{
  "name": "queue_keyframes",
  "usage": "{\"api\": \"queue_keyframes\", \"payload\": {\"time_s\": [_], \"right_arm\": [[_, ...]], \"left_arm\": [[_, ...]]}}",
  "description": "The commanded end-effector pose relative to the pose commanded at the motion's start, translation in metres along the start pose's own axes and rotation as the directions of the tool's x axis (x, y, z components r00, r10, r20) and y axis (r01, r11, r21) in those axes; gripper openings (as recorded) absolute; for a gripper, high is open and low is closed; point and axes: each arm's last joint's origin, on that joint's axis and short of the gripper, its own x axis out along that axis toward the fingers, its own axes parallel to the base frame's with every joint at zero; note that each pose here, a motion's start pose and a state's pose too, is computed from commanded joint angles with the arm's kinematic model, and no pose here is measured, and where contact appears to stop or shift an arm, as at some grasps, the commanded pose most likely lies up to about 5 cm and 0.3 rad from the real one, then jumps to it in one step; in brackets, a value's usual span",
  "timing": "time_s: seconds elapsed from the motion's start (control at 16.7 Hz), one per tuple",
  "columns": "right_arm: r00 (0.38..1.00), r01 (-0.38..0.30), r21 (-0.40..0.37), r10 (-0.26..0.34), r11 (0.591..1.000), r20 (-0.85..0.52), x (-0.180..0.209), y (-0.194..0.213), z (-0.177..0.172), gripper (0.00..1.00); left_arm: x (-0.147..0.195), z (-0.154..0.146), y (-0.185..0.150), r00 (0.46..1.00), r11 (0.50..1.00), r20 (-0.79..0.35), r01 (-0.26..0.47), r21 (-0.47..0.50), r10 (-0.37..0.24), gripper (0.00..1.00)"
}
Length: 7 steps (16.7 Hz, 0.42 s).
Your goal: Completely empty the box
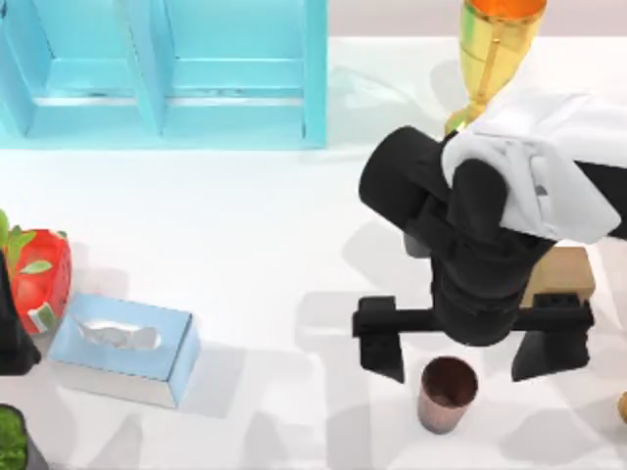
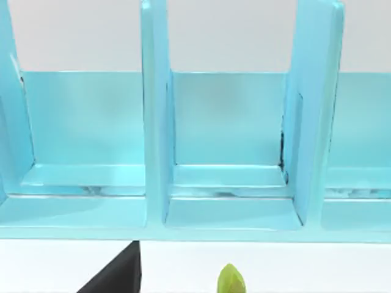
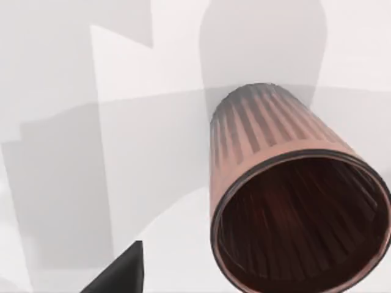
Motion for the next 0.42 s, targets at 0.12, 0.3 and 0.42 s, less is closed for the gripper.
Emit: {"api": "queue_keyframes", "payload": {"time_s": [0.12, 0.3, 0.42], "right_arm": [[1.0, -0.001, -0.004, 0.001, 1.0, 0.003, -0.023, -0.001, -0.001, 1.0], [0.999, -0.032, -0.004, 0.032, 0.999, 0.03, -0.056, -0.005, -0.004, 1.0], [0.999, -0.039, -0.003, 0.039, 0.999, 0.035, -0.061, -0.006, -0.004, 1.0]], "left_arm": [[0.0, 0.0, 0.0, 1.0, 1.0, 0.0, 0.0, 0.0, 0.0, 1.0], [0.0, 0.0, 0.0, 1.0, 1.0, 0.0, 0.0, 0.0, 0.0, 1.0], [0.0, 0.0, 0.0, 1.0, 1.0, 0.0, 0.0, 0.0, 0.0, 1.0]]}}
